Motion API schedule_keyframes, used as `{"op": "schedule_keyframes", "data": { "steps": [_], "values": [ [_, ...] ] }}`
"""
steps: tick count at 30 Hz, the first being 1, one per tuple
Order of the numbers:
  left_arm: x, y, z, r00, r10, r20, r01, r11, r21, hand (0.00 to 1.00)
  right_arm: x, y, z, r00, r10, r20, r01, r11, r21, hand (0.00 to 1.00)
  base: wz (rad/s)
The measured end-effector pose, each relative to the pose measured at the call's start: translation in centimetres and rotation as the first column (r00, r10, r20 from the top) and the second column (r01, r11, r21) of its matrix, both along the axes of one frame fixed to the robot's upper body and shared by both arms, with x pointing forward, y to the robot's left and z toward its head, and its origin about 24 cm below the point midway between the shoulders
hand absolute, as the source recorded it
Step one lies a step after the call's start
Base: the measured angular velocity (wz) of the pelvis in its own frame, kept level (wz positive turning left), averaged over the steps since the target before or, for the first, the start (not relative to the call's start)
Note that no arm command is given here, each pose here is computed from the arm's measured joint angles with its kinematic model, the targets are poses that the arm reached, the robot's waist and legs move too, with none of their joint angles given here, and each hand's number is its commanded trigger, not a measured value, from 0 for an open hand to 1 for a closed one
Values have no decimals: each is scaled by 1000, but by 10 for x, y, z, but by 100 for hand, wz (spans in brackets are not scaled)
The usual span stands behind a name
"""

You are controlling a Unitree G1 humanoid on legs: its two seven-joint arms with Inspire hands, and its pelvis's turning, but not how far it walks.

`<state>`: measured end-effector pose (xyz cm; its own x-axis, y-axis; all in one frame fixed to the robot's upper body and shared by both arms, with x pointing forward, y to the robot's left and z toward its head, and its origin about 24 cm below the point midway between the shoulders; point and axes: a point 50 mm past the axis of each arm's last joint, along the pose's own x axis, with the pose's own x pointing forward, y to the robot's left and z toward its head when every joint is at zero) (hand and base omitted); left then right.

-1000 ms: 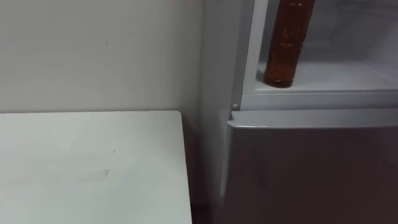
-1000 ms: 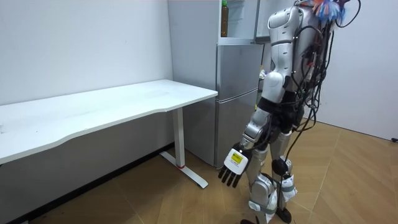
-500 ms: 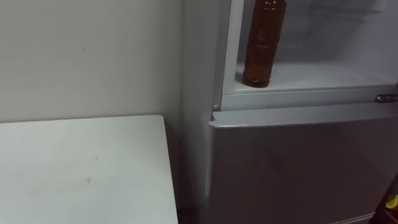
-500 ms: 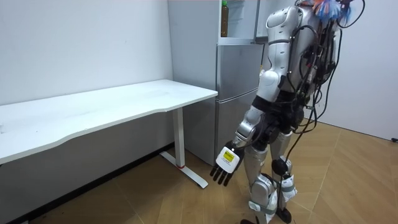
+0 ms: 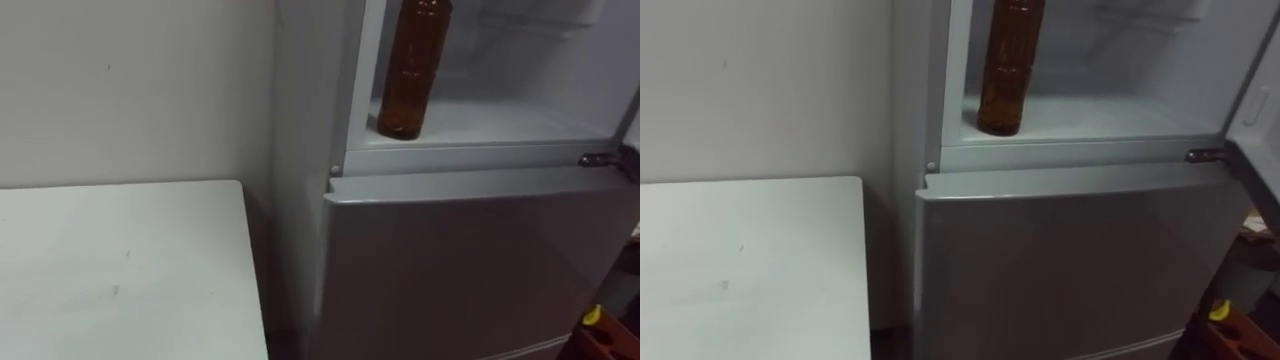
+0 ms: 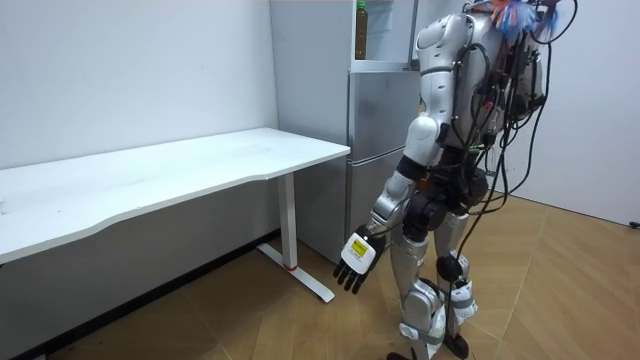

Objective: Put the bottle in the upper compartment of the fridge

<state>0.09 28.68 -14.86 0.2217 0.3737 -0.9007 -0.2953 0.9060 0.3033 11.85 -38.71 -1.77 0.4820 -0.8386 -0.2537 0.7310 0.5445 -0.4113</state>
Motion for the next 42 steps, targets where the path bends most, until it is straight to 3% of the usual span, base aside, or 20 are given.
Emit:
{"op": "schedule_keyframes", "data": {
  "steps": [5,12,18,25,31,42],
  "values": [
    [-5,1,0,1000,11,-9,-11,1000,1,0,4,-10,31,991,-67,112,80,991,-109,0,-1],
    [-15,4,2,999,35,-33,-34,999,7,0,22,-8,94,972,25,236,66,927,-369,0,-2],
    [-17,4,2,998,37,-41,-37,999,7,0,31,-6,136,943,95,318,80,865,-495,0,0],
    [-15,3,1,998,45,-46,-45,999,2,0,35,-2,150,923,100,370,116,847,-519,0,0],
    [-16,3,1,998,54,-40,-53,998,19,0,41,11,183,865,173,471,156,799,-581,0,0],
    [-21,3,0,997,60,-55,-58,998,22,0,43,22,208,857,263,443,159,684,-712,0,0]
  ]
}}
